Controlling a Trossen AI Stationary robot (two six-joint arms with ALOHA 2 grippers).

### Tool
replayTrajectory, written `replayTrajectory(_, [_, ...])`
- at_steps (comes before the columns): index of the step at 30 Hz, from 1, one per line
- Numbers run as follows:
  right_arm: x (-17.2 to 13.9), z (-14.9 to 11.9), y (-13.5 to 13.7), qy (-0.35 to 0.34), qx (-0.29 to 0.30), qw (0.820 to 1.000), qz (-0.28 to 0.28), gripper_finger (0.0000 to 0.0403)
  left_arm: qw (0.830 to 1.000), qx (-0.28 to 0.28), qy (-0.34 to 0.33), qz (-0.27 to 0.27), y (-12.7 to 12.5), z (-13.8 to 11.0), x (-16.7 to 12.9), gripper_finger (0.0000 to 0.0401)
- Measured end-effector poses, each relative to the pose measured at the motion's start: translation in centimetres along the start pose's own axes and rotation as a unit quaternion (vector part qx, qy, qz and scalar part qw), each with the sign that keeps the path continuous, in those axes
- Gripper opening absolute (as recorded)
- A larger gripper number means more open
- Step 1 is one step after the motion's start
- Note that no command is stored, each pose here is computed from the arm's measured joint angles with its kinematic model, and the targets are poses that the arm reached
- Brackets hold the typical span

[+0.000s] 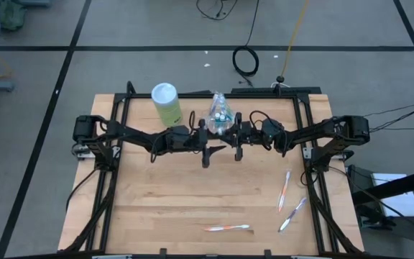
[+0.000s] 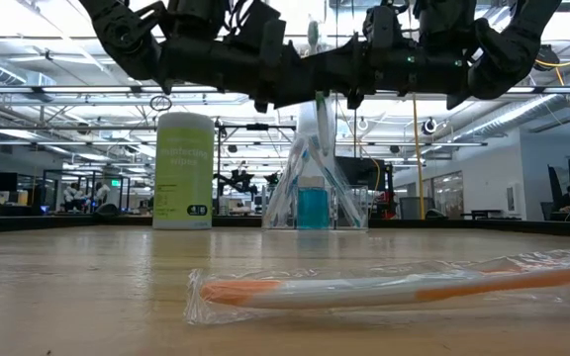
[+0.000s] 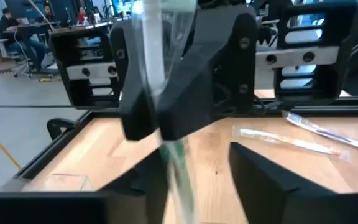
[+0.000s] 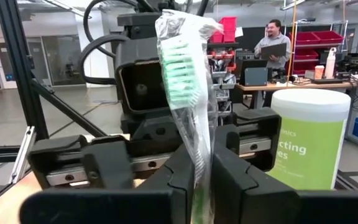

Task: Pick & Place toothbrushing station
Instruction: Put the green toothbrush into the transparent organizer

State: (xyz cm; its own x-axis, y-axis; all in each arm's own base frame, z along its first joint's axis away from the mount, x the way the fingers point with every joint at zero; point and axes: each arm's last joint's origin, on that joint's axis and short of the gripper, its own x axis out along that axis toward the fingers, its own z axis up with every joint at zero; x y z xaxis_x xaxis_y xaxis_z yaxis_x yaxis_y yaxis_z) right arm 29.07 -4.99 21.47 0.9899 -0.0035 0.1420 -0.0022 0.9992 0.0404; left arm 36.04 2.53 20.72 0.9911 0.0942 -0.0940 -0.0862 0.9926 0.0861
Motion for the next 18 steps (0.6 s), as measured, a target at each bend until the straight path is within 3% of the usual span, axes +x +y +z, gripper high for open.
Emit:
replayTrajectory(9, [-0.01,-0.06,0.00,0.003,0.008,1.000,0.000,0.0033,1.000,-0.009,0.008,0.011,0.81,-0.19,0.00,0.0019])
replayTrajectory(18, [-0.04,-0.37,-0.02,0.017,0.016,1.000,-0.001,0.0077,1.000,-0.015,0.008,0.012,0.82,-0.19,0.00,0.0039])
